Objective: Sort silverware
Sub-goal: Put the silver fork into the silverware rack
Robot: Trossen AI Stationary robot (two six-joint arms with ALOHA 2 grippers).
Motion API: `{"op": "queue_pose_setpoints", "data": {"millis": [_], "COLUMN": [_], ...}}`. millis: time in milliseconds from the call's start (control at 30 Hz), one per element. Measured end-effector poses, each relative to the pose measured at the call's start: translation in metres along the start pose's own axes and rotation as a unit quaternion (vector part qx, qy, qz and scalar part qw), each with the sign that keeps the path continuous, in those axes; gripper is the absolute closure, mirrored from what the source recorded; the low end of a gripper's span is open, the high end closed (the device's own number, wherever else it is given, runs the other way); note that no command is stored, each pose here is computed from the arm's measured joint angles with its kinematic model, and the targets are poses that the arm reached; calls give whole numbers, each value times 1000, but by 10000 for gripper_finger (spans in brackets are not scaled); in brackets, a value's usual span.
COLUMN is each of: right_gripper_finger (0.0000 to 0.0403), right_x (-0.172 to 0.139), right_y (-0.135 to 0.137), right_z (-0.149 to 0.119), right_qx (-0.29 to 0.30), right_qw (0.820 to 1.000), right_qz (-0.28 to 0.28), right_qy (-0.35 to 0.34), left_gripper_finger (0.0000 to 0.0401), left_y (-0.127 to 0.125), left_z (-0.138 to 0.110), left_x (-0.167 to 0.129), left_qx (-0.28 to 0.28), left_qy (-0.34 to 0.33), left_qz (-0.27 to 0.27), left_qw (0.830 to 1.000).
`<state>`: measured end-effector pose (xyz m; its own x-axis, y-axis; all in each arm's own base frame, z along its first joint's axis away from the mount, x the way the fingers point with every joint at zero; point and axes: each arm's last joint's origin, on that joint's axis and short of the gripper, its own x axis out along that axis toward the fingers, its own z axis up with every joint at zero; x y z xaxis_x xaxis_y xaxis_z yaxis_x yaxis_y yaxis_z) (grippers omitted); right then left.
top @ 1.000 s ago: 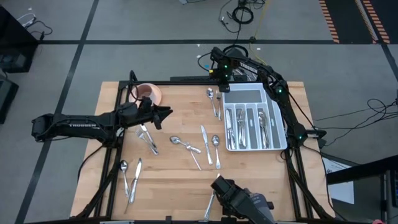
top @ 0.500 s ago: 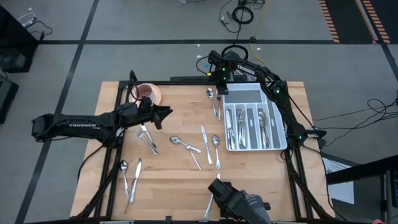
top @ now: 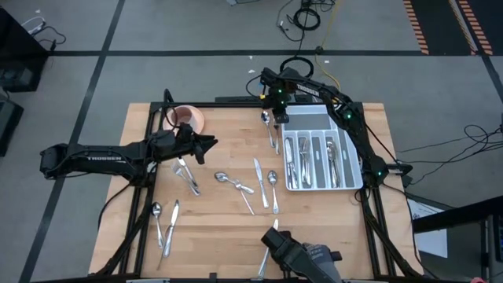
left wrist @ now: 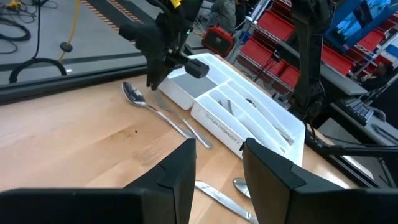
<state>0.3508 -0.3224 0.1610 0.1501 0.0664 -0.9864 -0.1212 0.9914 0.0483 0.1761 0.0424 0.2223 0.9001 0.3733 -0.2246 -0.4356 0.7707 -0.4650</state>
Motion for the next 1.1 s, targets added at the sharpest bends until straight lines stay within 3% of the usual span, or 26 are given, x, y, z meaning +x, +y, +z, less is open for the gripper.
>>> {"op": "queue_pose_setpoints", "data": {"millis": [233, 567, 1100], "right_gripper_finger": [401, 402, 402], "right_x": [-3, -33, -92], "right_y": [4, 10, 20], "right_z": [2, 7, 33], "right_qx": [-5, -4, -19], "right_qw": [1000, 1000, 995], "right_qz": [-2, -14, -71], "right_qy": [8, 4, -70], "left_gripper_finger": [267, 267, 267], "left_y": [0, 0, 0], "left_z": [0, 0, 0], "left_x": [0, 0, 0], "left_qx": [1, -2, -2], "left_qy": [1, 0, 0], "left_qz": [0, 0, 0], "left_qw": [1000, 1000, 1000]}}
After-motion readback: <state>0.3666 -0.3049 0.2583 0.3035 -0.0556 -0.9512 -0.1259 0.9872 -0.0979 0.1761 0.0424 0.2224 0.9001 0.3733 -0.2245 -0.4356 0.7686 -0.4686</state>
